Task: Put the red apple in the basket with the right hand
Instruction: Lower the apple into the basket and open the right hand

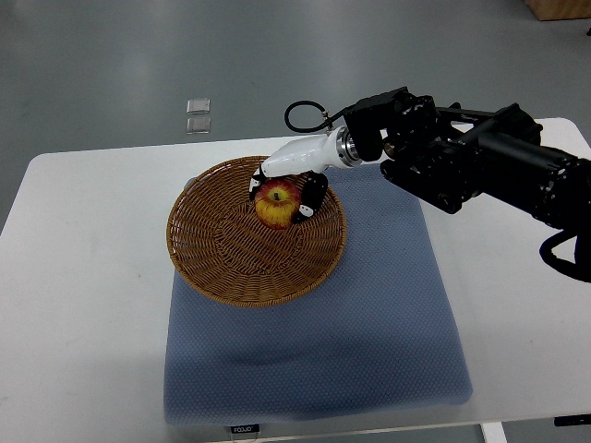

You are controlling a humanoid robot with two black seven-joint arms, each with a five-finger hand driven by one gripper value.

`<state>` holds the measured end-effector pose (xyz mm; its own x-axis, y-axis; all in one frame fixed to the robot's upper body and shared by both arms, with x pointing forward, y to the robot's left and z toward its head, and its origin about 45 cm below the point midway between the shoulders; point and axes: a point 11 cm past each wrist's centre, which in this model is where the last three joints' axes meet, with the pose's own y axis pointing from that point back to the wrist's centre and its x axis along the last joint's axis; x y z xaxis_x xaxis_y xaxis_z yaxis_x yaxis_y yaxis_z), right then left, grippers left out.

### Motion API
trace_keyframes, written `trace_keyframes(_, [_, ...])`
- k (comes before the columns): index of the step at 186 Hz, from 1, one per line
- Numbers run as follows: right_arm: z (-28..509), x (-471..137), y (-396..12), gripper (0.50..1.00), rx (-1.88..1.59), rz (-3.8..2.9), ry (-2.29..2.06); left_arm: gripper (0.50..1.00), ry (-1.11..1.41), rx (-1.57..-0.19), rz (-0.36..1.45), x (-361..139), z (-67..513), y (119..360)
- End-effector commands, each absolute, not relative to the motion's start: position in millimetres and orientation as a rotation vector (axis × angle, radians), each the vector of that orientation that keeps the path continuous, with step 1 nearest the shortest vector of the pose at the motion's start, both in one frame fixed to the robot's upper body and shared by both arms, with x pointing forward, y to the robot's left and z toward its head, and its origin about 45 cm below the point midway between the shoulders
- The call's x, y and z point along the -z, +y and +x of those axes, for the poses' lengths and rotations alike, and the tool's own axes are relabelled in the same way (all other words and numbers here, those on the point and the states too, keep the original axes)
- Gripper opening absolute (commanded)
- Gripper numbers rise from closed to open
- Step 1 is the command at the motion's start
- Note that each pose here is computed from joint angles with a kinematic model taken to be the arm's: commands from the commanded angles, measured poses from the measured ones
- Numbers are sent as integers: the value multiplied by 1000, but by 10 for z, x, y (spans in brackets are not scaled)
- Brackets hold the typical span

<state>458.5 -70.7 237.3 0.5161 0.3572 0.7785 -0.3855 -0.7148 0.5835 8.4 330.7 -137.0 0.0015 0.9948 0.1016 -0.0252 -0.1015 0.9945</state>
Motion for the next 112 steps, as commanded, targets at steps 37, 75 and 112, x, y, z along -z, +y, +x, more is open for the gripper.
trace_keyframes(37, [4553, -2300, -718, 838, -1246, 2014, -19, 1000, 1139, -1292, 1265, 1370, 85, 3305])
trace_keyframes(75, [4541, -2291, -709, 913, -1241, 2027, -22, 1000, 1138, -1293, 1266, 1370, 85, 3307])
trace_keyframes(112, [4535, -2388, -627, 919, -1261, 2051, -30, 1000, 1138, -1293, 1266, 1370, 85, 3307])
